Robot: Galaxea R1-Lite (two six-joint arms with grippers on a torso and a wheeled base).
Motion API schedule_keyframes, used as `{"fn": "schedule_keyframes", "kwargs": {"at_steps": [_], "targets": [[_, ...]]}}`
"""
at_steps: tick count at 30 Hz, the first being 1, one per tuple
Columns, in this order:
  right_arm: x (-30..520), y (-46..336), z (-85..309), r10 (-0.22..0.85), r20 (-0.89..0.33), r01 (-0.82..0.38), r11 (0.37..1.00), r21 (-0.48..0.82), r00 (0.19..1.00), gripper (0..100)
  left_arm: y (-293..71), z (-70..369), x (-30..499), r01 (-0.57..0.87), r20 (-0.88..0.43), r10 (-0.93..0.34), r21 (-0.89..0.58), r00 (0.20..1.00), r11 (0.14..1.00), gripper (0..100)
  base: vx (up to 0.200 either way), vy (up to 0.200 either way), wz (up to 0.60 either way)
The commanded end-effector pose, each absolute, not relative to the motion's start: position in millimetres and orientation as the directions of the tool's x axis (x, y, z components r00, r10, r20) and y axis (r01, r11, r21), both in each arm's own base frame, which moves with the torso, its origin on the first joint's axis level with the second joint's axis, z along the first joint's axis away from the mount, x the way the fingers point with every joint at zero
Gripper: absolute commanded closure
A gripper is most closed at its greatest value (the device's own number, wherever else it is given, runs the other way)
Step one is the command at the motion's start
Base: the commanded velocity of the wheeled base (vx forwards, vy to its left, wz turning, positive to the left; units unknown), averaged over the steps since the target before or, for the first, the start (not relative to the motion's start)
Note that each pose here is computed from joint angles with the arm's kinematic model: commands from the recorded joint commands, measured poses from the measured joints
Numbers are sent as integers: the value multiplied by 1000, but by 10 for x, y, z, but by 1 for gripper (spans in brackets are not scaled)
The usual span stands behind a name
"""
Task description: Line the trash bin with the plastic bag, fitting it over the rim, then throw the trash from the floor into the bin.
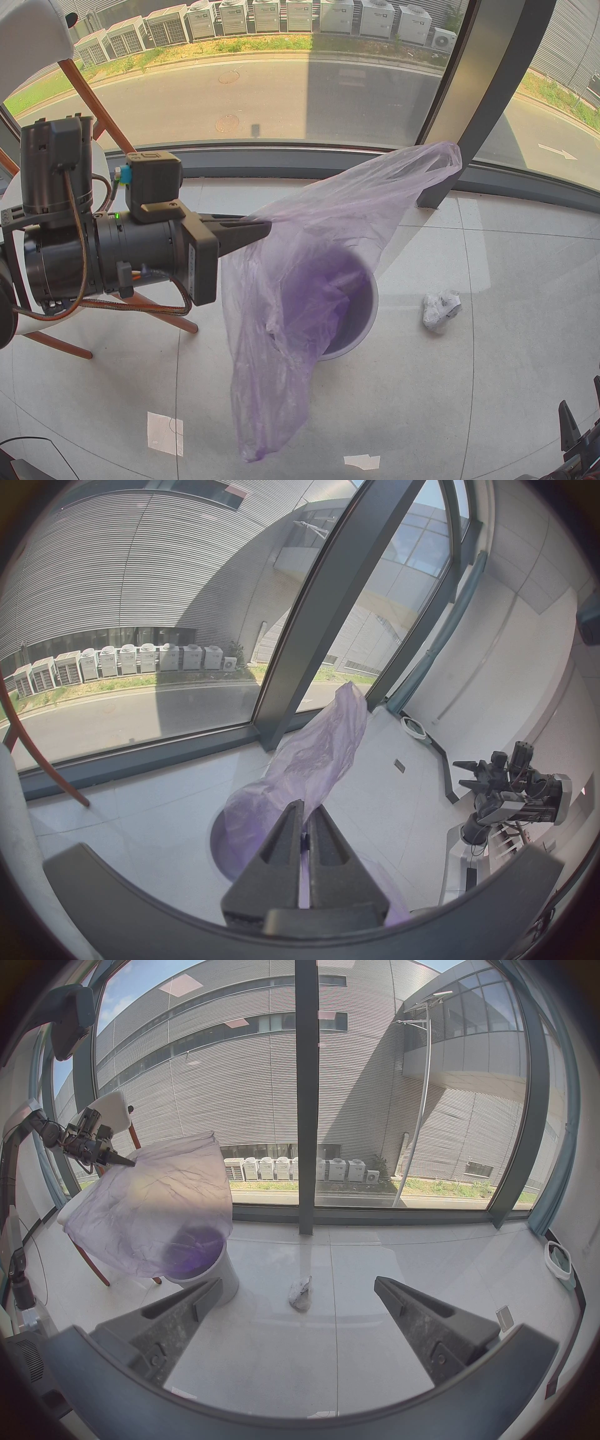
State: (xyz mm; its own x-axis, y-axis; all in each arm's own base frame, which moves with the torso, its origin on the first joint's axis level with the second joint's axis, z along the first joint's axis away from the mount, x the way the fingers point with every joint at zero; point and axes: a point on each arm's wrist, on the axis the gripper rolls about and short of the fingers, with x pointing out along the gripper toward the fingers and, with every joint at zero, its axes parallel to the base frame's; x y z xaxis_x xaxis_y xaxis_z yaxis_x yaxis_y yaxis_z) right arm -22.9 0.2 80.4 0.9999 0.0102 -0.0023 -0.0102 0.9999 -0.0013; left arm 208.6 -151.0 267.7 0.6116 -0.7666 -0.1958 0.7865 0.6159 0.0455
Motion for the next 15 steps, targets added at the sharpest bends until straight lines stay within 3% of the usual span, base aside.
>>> {"fn": "schedule_keyframes", "kwargs": {"at_steps": [1, 10, 15], "targets": [[-230, 2, 759, 11, -2, -11, 1000, -2, 1000, 0, -1442, 2574, 2101, 770, -227, -744, 39, 628, 637, 100, 0, 0, 0], [-230, 2, 759, 11, -2, -11, 1000, -2, 1000, 0, -1458, 2545, 2140, 770, -238, -739, 70, 630, 634, 100, 0, 0, 0], [-229, 2, 756, 11, -2, -11, 1000, 0, 1000, 0, -1518, 2459, 2267, 719, -273, -678, 82, 682, 690, 100, 0, 0, 0]]}}
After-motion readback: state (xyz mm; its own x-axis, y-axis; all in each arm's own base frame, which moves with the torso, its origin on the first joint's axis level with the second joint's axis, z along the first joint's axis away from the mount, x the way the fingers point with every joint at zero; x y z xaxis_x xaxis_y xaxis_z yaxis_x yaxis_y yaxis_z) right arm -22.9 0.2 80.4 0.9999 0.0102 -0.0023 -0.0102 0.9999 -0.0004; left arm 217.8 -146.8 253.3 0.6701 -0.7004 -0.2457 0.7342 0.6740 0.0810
